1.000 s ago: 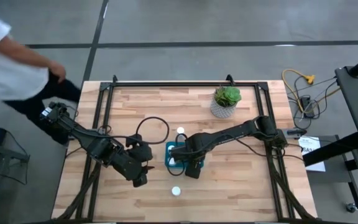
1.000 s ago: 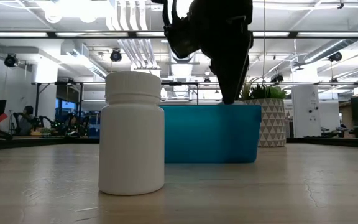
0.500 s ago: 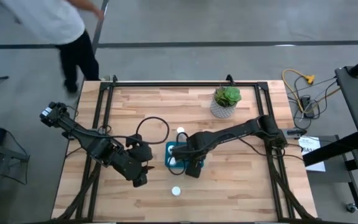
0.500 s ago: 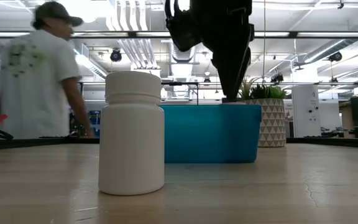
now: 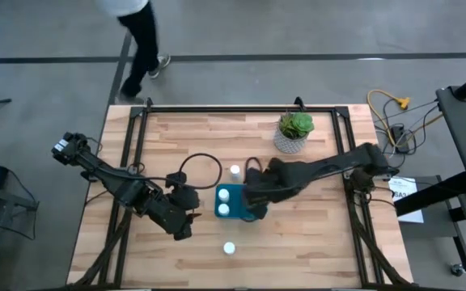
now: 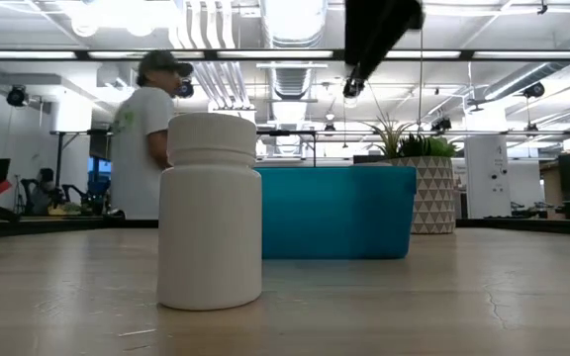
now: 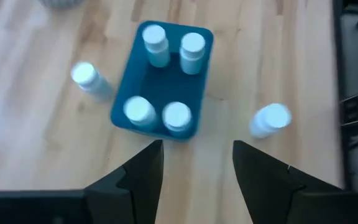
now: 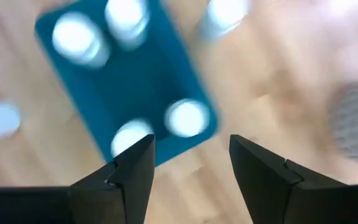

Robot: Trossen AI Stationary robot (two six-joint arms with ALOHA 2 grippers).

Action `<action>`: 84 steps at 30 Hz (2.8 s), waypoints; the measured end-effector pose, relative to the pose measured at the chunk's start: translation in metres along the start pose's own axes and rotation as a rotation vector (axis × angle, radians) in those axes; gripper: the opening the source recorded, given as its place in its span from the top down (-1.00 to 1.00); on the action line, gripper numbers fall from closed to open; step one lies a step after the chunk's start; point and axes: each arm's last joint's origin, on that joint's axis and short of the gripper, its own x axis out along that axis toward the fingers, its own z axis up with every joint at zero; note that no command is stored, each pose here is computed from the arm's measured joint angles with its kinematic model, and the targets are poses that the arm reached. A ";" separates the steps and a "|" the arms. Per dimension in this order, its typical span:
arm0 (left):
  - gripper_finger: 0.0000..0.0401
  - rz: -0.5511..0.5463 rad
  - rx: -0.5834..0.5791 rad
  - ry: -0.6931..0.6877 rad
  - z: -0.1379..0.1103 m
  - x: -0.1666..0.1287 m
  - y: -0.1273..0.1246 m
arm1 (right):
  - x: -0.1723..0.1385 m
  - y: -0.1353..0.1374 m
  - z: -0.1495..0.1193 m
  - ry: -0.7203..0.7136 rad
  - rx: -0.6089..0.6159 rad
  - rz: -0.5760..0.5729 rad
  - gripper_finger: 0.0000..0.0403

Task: Pick and place pill bottles into a basket
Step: Put the white pill bottle into the blue bin

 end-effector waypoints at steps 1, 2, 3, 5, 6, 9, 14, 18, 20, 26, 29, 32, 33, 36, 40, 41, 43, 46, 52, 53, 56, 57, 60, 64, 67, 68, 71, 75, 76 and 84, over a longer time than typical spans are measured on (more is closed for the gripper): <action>0.12 0.012 0.038 -0.005 0.000 0.001 0.001 | -0.010 -0.003 -0.004 -0.046 0.011 -0.015 0.04; 0.12 0.025 0.073 -0.010 0.000 0.003 0.002 | -0.019 -0.006 -0.009 -0.082 0.017 -0.018 0.05; 0.12 0.037 0.108 -0.015 0.000 0.004 0.003 | -0.028 -0.010 -0.015 -0.105 0.027 -0.013 0.06; 0.12 0.061 0.178 -0.018 0.002 0.007 0.006 | -0.042 -0.018 -0.023 -0.132 0.049 0.018 0.08; 0.12 0.075 0.204 -0.025 0.003 0.008 0.009 | -0.047 -0.022 -0.028 -0.137 0.063 0.028 0.09; 0.12 0.114 0.255 -0.061 0.013 0.013 0.018 | -0.059 -0.035 -0.038 -0.161 0.127 0.060 0.11; 0.12 0.158 0.233 -0.093 0.035 0.023 0.046 | -0.065 -0.045 -0.054 -0.201 0.219 0.121 0.15; 0.12 0.117 0.148 -0.063 0.047 0.033 0.076 | -0.052 -0.045 -0.061 -0.226 0.216 0.154 0.16; 0.12 0.082 0.109 -0.050 0.051 0.036 0.087 | -0.043 -0.043 -0.060 -0.235 0.205 0.172 0.17; 0.12 -0.040 0.074 -0.046 0.052 0.027 0.093 | -0.025 -0.054 -0.033 -0.270 0.228 0.261 0.17; 0.12 -0.072 0.005 -0.060 0.048 0.018 0.087 | -0.016 -0.063 -0.012 -0.270 0.218 0.304 0.17; 0.12 -0.106 -0.075 -0.074 0.045 0.009 0.080 | -0.006 -0.072 0.007 -0.251 0.202 0.301 0.17; 0.12 -0.117 -0.103 -0.077 0.044 0.005 0.077 | -0.003 -0.076 0.012 -0.242 0.201 0.292 0.17; 0.12 -0.143 -0.174 -0.105 0.042 -0.004 0.069 | 0.008 -0.082 0.027 -0.204 0.179 0.304 0.17; 0.12 -0.149 -0.230 -0.132 0.035 -0.014 0.056 | 0.025 -0.084 0.047 -0.131 0.144 0.378 0.17; 0.12 -0.148 -0.238 -0.139 0.033 -0.017 0.053 | 0.027 -0.084 0.052 -0.125 0.142 0.379 0.17; 0.12 -0.140 -0.243 -0.152 0.030 -0.020 0.047 | 0.033 -0.085 0.061 -0.106 0.130 0.359 0.17; 0.12 -0.125 -0.249 -0.166 0.027 -0.022 0.040 | 0.040 -0.088 0.075 -0.056 0.123 0.319 0.16; 0.12 -0.118 -0.243 -0.153 0.023 -0.017 0.030 | 0.063 -0.082 0.105 0.062 0.089 0.245 -0.04; 0.12 -0.118 -0.240 -0.149 0.023 -0.016 0.029 | 0.067 -0.080 0.109 0.082 0.079 0.236 -0.08; 0.12 -0.116 -0.232 -0.140 0.022 -0.013 0.026 | 0.080 -0.073 0.118 0.129 0.069 0.214 -0.18; 0.12 -0.116 -0.229 -0.136 0.022 -0.012 0.025 | 0.084 -0.072 0.121 0.134 0.069 0.210 -0.21; 0.12 -0.125 -0.221 -0.132 0.020 -0.012 0.022 | 0.094 -0.070 0.130 0.136 0.078 0.200 -0.26; 0.12 -0.140 -0.225 -0.121 0.016 -0.015 0.017 | 0.107 -0.070 0.135 0.174 0.082 0.177 -0.27; 0.12 -0.158 -0.214 -0.120 0.014 -0.019 0.013 | 0.118 -0.073 0.133 0.231 0.080 0.152 -0.26; 0.12 -0.163 -0.217 -0.118 0.013 -0.019 0.012 | 0.120 -0.074 0.133 0.241 0.082 0.148 -0.26; 0.12 -0.172 -0.220 -0.113 0.011 -0.021 0.009 | 0.127 -0.076 0.132 0.264 0.086 0.138 -0.28; 0.12 -0.178 -0.215 -0.111 0.009 -0.022 0.007 | 0.134 -0.072 0.131 0.278 0.091 0.151 -0.30; 0.12 -0.180 -0.213 -0.110 0.009 -0.022 0.007 | 0.136 -0.072 0.131 0.283 0.094 0.164 -0.31; 0.12 -0.175 -0.211 -0.104 0.008 -0.021 0.007 | 0.147 -0.069 0.130 0.308 0.102 0.170 -0.36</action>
